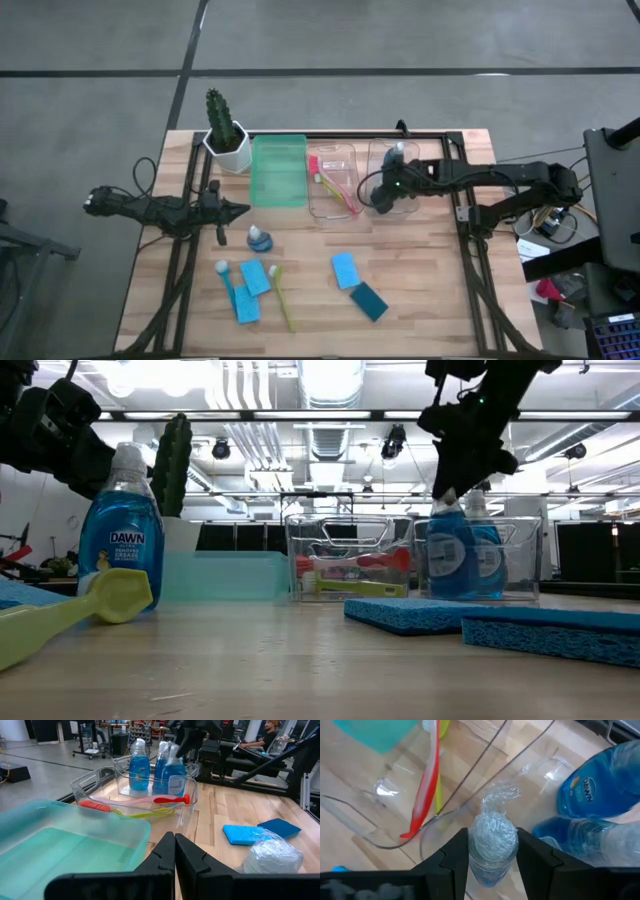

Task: Pick & Place Kitchen Sink Supplies
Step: Put the blue dishwashing liquid bottle into the right transparent bin

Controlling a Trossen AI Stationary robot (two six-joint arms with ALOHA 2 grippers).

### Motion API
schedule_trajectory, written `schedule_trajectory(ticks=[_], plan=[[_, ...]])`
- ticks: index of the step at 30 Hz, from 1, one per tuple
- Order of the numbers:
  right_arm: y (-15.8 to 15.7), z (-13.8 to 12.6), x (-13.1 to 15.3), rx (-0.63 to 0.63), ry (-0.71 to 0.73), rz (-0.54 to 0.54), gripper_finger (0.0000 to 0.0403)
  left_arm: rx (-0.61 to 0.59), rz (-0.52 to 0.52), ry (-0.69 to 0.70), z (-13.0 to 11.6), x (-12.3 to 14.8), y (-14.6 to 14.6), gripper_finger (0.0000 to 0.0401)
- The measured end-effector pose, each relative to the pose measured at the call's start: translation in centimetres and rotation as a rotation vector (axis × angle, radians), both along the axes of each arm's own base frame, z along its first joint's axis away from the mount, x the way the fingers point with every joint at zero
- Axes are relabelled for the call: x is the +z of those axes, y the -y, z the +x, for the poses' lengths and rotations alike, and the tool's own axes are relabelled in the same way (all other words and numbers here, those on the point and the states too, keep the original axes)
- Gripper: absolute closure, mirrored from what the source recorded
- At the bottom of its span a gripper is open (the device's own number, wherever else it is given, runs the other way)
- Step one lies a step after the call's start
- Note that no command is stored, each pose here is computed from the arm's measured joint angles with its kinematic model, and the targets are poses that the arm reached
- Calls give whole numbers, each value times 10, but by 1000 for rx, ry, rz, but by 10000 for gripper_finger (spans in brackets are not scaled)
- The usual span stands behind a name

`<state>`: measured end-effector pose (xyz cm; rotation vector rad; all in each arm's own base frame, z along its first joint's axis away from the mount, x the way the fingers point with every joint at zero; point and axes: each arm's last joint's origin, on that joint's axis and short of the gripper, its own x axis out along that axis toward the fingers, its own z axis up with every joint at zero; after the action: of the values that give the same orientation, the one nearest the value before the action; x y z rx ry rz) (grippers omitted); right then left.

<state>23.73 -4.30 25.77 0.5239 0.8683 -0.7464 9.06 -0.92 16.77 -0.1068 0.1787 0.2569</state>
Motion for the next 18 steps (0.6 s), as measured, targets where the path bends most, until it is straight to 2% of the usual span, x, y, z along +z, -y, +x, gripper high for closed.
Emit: schedule_trajectory(ticks=[18], plan=[[0, 2, -5, 5, 24, 4, 239, 0, 0, 0, 0, 0, 0, 396]])
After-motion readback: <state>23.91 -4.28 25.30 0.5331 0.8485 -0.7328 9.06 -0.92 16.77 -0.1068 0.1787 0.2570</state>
